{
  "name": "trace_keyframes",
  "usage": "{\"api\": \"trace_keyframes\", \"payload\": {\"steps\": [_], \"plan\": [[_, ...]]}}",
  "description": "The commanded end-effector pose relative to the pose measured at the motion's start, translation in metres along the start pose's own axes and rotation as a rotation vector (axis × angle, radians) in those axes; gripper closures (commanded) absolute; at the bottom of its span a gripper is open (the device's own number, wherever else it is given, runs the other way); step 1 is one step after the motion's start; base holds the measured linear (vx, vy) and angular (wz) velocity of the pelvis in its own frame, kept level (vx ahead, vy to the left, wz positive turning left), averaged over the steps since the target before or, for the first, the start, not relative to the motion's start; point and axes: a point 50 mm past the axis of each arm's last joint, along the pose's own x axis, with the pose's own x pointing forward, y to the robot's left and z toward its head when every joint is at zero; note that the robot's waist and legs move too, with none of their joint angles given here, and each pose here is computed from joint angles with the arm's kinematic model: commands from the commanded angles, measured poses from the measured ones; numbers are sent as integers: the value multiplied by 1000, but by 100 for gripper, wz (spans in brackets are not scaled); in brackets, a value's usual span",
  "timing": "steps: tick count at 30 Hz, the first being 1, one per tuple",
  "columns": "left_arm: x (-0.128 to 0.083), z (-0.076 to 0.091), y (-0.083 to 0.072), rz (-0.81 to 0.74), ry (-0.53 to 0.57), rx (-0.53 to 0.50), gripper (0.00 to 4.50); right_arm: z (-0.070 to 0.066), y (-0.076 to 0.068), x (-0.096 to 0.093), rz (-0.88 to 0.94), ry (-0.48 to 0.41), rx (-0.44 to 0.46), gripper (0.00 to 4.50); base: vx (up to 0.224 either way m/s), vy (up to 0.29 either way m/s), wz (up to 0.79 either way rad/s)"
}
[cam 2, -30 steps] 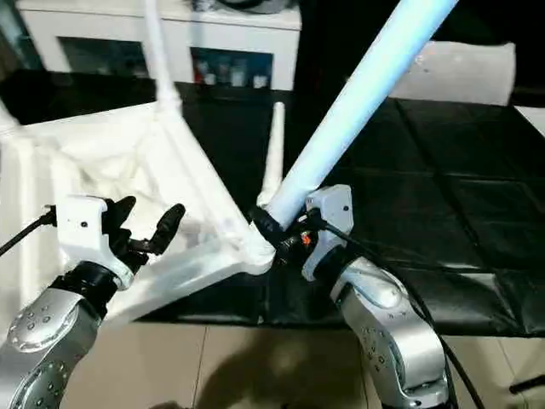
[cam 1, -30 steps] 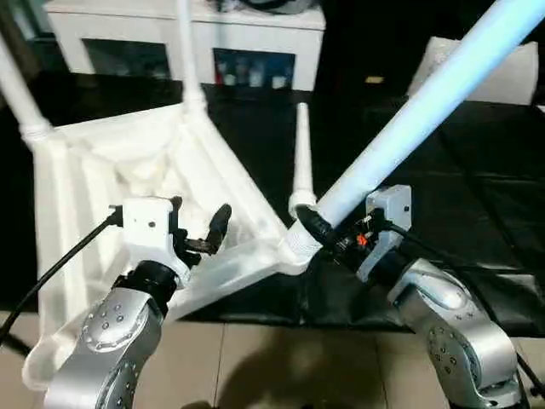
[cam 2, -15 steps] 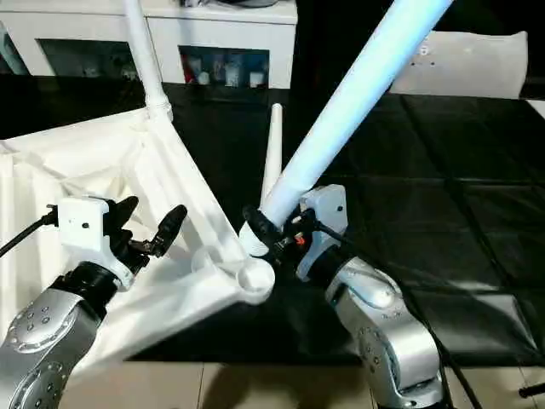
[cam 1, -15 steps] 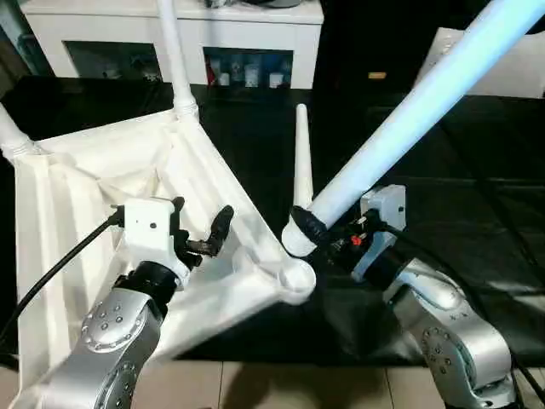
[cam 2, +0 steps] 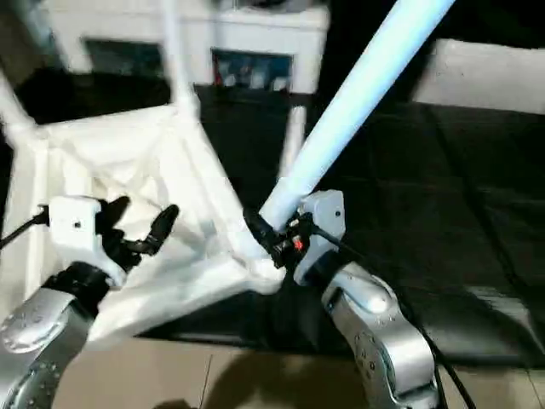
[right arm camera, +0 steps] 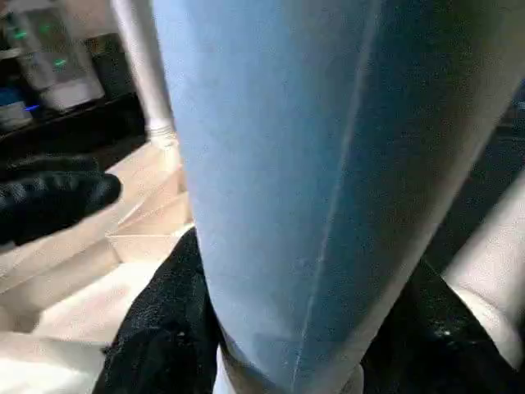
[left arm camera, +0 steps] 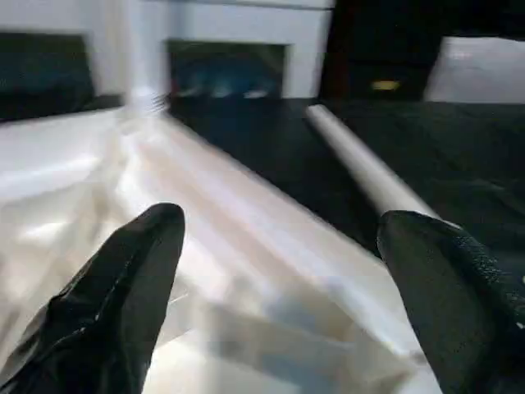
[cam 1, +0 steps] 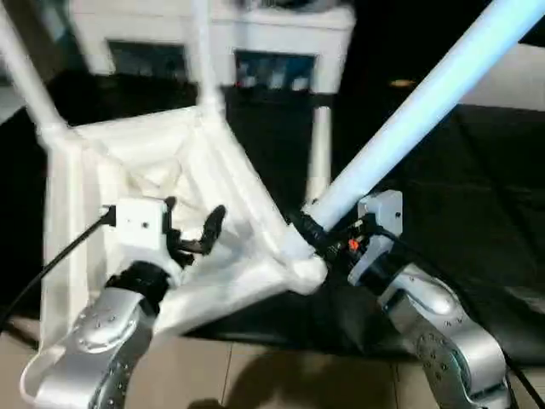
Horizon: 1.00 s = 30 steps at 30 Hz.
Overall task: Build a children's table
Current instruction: Pick table leg
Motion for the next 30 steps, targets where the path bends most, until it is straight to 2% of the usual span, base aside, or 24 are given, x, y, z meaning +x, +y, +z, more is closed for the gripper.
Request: {"api": "trace_keyframes", "payload": {"steps": [1,3,7,10,14,17,18,19,23,24,26,28,30], "plan": [[3,-1,1,8,19,44,35,2,1,-2,-4,-2,-15,262,-131,49,-60],[7,-2,1,21,45,86,35,2,0,-2,-16,-5,-26,262,-123,57,-58],[8,-1,2,52,26,21,35,2,-3,-1,-43,-8,-18,262,-110,38,-25],[8,-1,0,29,41,29,35,3,-5,-1,-47,-9,-26,262,-66,-56,6],[8,-6,-1,2,90,49,35,3,-11,0,-53,4,-16,262,-46,-110,0],[8,-11,-1,-7,150,58,35,8,-19,1,-55,-14,-46,262,-14,-99,6],[8,-11,-1,-13,154,36,7,9,-20,1,-49,-19,-41,262,-13,-58,3],[8,-11,-1,-28,154,29,0,11,-21,2,-46,-22,-41,262,0,0,0],[8,-10,-2,-151,183,76,0,17,-26,6,-48,-39,-67,262,0,0,0],[9,-11,-1,-198,217,82,0,13,-27,8,-14,26,-37,262,0,0,0],[10,-10,1,-303,246,124,0,14,-27,9,21,34,-34,262,0,0,0],[10,-10,1,-340,255,123,0,15,-27,10,35,32,-45,262,0,0,0],[4,-13,-1,-485,317,159,0,15,-26,12,72,41,-60,262,0,0,0]]}}
